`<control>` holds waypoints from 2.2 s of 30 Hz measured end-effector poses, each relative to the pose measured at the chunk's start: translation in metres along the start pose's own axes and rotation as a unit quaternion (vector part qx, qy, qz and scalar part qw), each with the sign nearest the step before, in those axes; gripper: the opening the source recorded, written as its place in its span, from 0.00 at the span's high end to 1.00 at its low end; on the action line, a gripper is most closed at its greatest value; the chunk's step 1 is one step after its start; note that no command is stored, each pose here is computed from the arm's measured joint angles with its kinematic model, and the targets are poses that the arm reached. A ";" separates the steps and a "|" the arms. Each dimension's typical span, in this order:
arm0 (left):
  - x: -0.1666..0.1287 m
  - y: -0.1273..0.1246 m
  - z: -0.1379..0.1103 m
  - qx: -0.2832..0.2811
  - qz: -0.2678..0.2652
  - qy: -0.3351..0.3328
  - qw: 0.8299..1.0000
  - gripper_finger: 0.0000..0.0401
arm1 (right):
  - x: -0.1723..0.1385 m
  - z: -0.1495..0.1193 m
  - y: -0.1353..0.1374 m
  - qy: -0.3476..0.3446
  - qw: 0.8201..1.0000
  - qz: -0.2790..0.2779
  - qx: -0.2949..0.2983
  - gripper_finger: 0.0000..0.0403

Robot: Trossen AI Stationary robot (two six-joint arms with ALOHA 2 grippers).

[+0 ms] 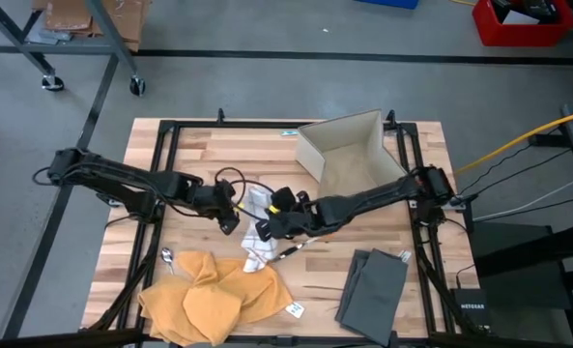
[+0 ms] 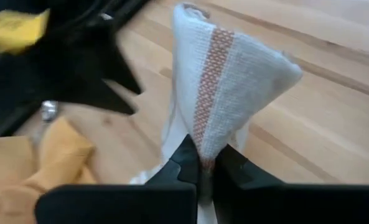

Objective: Fold towel
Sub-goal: Stack the white kitchen towel onto the grey kitchen towel

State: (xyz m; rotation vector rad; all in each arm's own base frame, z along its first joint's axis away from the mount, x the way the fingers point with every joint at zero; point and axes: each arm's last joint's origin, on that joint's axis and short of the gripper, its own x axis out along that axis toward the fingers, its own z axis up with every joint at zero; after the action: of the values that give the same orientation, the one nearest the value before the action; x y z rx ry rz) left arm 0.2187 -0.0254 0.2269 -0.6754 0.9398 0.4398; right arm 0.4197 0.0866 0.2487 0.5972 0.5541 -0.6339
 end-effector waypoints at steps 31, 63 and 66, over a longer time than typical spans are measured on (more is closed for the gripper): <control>-0.009 0.002 0.003 0.021 0.010 -0.045 0.999 0.67 | -0.217 -0.102 0.051 -0.145 0.956 0.177 0.187 0.97; -0.009 0.000 0.004 -0.046 -0.001 -0.050 0.998 0.67 | -0.306 -0.232 -0.006 0.078 0.945 0.187 0.257 0.97; -0.010 -0.003 0.004 -0.043 -0.016 -0.058 0.997 0.67 | -0.298 -0.237 -0.007 0.063 0.954 0.173 0.237 0.97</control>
State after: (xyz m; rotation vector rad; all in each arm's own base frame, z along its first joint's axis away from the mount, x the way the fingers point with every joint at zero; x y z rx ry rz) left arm 0.2181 -0.0255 0.2381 -0.7341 0.8033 0.4887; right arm 0.1458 0.3496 0.2700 1.1666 0.3996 -0.3942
